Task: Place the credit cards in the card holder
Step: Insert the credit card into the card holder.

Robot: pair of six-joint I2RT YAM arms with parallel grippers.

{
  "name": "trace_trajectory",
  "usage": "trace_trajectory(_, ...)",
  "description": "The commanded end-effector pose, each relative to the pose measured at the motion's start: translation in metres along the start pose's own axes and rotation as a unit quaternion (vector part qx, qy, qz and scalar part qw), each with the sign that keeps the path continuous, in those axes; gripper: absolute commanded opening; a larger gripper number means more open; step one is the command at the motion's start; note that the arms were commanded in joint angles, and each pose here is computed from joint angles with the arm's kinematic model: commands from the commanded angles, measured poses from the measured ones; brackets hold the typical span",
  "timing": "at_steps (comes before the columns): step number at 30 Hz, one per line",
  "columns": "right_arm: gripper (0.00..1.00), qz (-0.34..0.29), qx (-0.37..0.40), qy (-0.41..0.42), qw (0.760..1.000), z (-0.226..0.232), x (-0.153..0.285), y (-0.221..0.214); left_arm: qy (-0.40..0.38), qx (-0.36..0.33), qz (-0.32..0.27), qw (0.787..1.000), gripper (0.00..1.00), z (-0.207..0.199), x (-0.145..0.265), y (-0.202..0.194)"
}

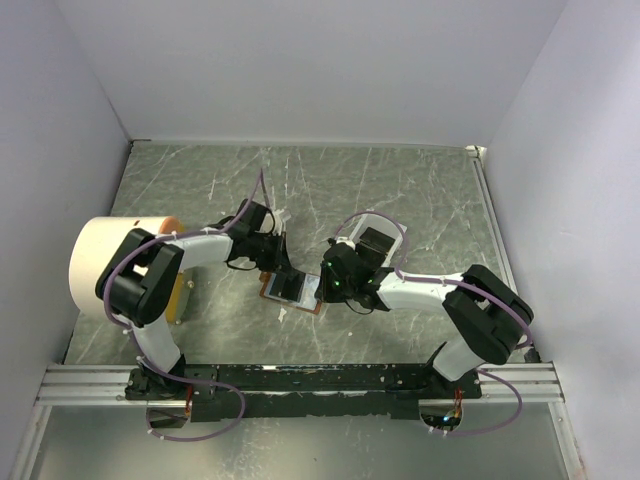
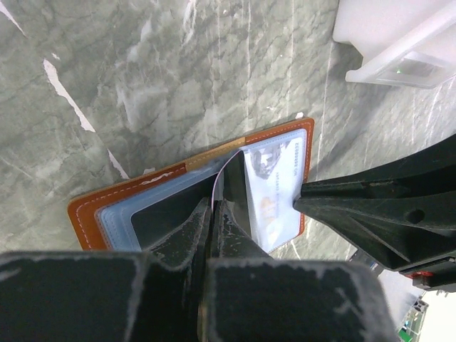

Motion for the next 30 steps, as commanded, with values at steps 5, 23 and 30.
trace_trajectory(5, 0.11, 0.015, -0.002, -0.021, 1.0, -0.01, -0.004, -0.009, 0.008, -0.001, 0.007, 1.0, 0.09, -0.001, -0.004, -0.018)
trace_trajectory(23, 0.11, 0.006, -0.006, -0.013, 1.0, -0.004, -0.001, -0.005, 0.018, 0.009, 0.03, 0.999, 0.1, -0.004, -0.001, -0.012)
trace_trajectory(30, 0.11, 0.009, -0.003, -0.016, 1.0, -0.006, -0.004, -0.005, -0.001, 0.008, 0.077, 0.997, 0.07, -0.002, -0.006, -0.023)
Point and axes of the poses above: each gripper's point midway between its finger pads, its own x axis back along the fingers, its own z axis along the line the jaws close on, y = z × x, the point moved 8 cm from there along x, back along the fingers, and after that the axes turned 14 degrees about -x, right-handed, at the moved point
